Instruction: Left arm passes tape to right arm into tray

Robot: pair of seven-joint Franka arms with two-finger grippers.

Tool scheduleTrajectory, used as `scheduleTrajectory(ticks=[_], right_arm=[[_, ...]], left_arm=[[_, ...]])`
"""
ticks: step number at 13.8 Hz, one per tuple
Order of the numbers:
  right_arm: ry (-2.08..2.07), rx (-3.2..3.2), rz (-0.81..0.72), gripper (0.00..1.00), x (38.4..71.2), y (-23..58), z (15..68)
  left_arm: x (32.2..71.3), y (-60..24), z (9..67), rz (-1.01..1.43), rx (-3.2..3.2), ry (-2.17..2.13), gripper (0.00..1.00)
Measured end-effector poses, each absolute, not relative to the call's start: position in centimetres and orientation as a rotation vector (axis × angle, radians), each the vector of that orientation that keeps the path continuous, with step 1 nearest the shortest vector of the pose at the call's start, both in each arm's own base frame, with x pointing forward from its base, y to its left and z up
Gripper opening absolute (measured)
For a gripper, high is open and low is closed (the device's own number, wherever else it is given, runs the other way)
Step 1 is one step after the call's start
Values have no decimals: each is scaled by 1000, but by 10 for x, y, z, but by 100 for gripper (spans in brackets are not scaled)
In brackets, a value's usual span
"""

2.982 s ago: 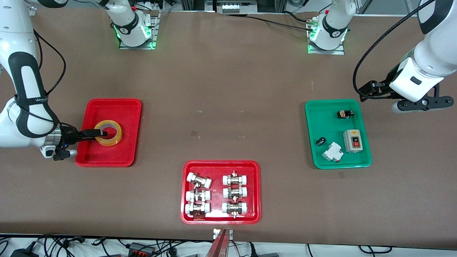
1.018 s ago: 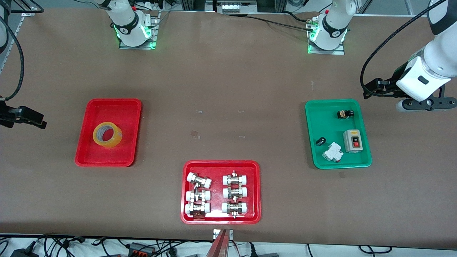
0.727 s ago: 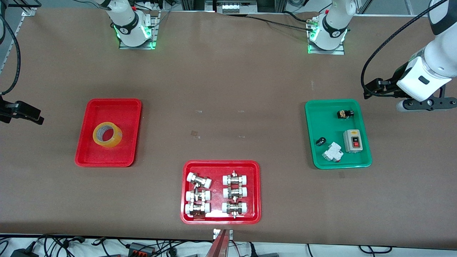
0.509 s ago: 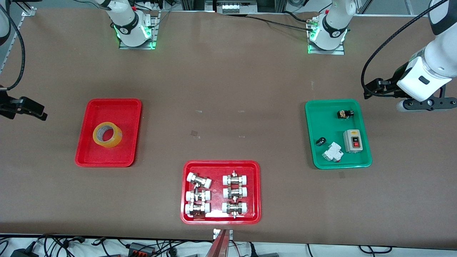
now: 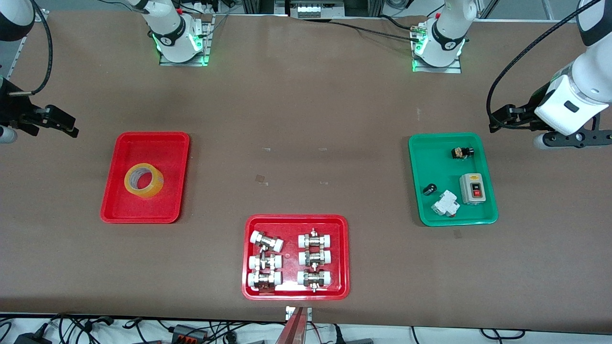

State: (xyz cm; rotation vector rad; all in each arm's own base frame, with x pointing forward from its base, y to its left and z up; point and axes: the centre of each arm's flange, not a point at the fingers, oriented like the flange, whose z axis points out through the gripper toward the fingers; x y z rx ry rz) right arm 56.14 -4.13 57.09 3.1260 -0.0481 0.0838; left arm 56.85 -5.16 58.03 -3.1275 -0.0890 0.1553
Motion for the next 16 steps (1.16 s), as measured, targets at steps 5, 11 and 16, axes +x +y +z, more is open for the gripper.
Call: scheduleTrajectory(ticks=[5,11,16], right_arm=[[-38,3127,82,100,558,-38,575],[-41,3129,40,100,553,-39,589],[-38,3129,40,100,552,-38,591]], left_arm=[[569,-51,581,154,-3128,-85,100],[569,-51,581,154,-3128,-83,100],[569,-51,581,154,-3128,-83,100]])
